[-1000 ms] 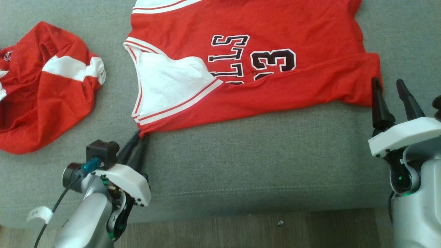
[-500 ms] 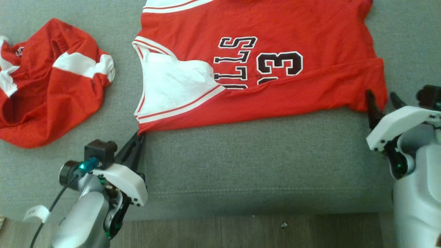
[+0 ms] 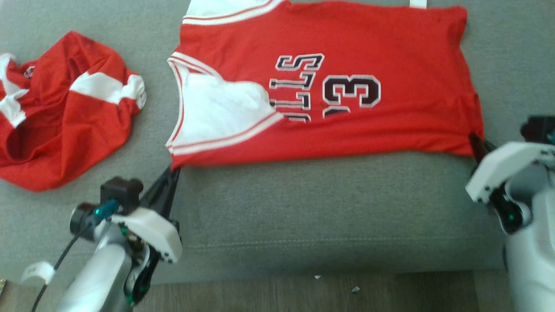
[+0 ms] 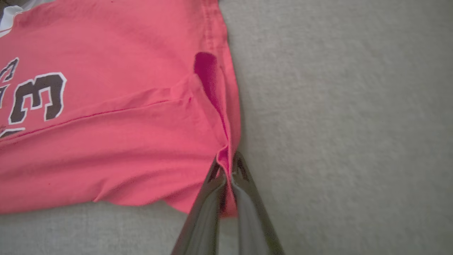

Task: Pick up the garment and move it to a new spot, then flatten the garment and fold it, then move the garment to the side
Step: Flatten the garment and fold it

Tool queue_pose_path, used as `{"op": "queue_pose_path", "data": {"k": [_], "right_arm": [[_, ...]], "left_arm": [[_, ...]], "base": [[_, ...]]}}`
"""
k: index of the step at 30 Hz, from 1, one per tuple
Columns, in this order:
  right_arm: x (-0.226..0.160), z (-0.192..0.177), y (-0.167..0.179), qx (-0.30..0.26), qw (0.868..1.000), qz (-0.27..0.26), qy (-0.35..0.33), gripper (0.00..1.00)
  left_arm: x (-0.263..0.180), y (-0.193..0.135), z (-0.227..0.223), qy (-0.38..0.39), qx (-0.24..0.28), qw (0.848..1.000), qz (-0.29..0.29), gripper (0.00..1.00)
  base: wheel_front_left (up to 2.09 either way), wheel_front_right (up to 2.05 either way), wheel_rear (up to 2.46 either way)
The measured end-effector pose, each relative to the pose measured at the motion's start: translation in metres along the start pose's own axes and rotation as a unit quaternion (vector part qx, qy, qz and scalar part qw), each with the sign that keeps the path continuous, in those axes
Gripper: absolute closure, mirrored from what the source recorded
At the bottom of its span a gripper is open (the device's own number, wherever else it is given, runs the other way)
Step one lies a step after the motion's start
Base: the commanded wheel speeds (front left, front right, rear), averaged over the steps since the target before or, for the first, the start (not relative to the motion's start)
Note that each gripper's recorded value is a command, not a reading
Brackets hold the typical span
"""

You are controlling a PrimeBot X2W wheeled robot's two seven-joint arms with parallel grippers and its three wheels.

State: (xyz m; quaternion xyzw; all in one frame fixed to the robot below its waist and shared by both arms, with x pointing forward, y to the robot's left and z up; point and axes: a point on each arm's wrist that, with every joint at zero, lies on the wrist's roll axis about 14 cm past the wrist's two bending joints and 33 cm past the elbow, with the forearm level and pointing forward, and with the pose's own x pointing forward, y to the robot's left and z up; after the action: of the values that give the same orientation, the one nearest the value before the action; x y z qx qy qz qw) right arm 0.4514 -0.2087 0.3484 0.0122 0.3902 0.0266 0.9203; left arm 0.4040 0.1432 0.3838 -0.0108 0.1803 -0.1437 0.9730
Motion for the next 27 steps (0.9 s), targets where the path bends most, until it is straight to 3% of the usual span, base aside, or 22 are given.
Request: {"op": "queue_pose_path", "data": {"k": [10, 14, 15, 16, 17, 18, 23, 27], "right_arm": [[-0.042, -0.032, -0.038, 0.035, 0.999, -0.018, 0.028, 1.0], [-0.047, -0.041, -0.038, 0.047, 0.998, -0.013, 0.04, 1.0], [-0.048, -0.042, -0.038, 0.048, 0.998, -0.014, 0.041, 0.7], [-0.048, -0.042, -0.039, 0.047, 0.998, -0.016, 0.04, 0.0], [-0.049, -0.04, -0.04, 0.049, 0.998, -0.018, 0.035, 0.0], [-0.049, -0.038, -0.041, 0.049, 0.998, -0.019, 0.031, 0.0], [-0.06, -0.012, -0.053, 0.028, 0.999, -0.043, -0.019, 0.0], [-0.067, 0.017, -0.05, 0.0, 0.996, -0.049, -0.069, 0.0]], "left_arm": [[-0.041, -0.044, -0.033, 0.097, -0.034, 0.992, -0.069, 1.0], [-0.052, -0.048, -0.033, 0.117, -0.04, 0.99, -0.068, 1.0], [-0.053, -0.047, -0.031, 0.116, -0.041, 0.99, -0.065, 1.0], [-0.053, -0.047, -0.029, 0.116, -0.04, 0.99, -0.063, 0.7], [-0.053, -0.046, -0.028, 0.117, -0.038, 0.991, -0.06, 0.1], [-0.053, -0.045, -0.027, 0.118, -0.038, 0.991, -0.056, 0.0], [-0.055, -0.047, -0.014, 0.107, -0.036, 0.992, -0.06, 0.0], [-0.041, -0.044, 0.036, 0.036, -0.024, 0.997, -0.068, 0.0]], "base": [[0.0, 0.0, 0.0], [0.0, 0.0, 0.0], [0.0, 0.0, 0.0], [0.0, 0.0, 0.0], [0.0, 0.0, 0.0], [0.0, 0.0, 0.0], [0.0, 0.0, 0.0], [0.0, 0.0, 0.0]]}}
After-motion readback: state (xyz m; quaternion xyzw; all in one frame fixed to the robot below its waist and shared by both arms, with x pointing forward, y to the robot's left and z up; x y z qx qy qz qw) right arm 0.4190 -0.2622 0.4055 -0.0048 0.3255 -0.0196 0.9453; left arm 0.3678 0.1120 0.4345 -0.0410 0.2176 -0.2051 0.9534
